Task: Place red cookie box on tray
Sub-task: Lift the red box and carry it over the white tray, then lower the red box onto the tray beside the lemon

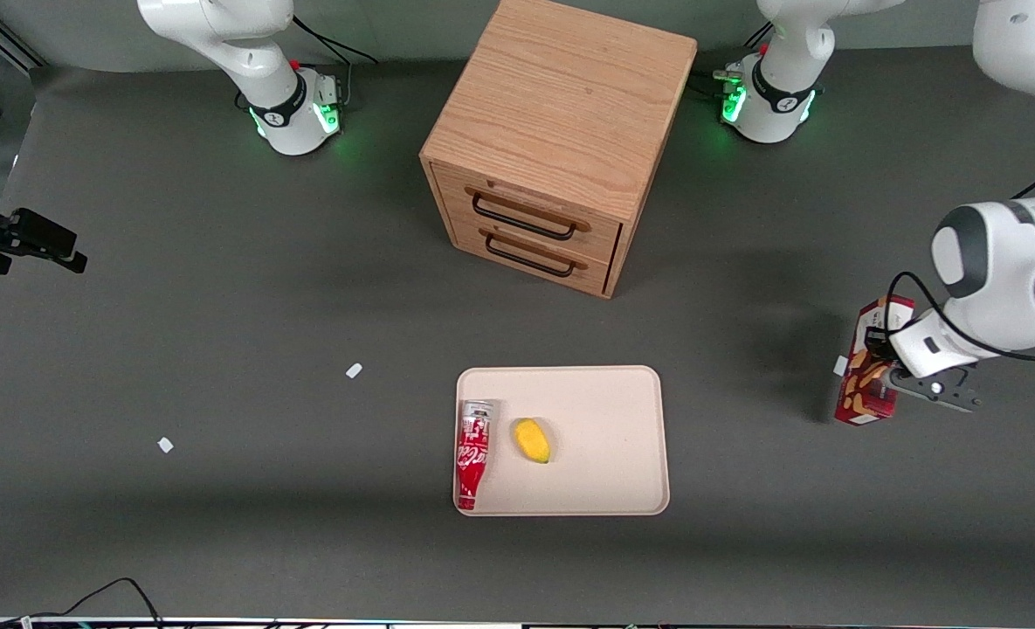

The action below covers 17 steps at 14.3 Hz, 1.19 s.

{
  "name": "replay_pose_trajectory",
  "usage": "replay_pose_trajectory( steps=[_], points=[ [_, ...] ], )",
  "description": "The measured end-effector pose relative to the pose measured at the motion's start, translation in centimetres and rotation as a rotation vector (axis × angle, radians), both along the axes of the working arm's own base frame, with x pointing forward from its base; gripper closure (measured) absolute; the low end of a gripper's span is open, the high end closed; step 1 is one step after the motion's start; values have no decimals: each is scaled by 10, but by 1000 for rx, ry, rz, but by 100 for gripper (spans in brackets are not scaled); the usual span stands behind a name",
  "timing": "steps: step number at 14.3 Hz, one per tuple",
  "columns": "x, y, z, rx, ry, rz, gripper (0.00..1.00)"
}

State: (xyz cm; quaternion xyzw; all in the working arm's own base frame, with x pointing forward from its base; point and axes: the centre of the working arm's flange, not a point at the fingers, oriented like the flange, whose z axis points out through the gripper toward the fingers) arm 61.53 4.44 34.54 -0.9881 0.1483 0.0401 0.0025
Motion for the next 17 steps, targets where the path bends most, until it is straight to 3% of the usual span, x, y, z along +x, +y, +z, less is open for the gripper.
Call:
replay_pose_trajectory(
  steps=[5,8,11,14,17],
  points=[
    [23,-106,125,-21,3,209,89],
    [34,-185,147,-73,-9,295,89],
    [59,-249,125,-103,-17,338,89],
    [84,-297,73,-134,-52,354,89],
    [93,-330,6,-144,-66,342,89]
  ],
)
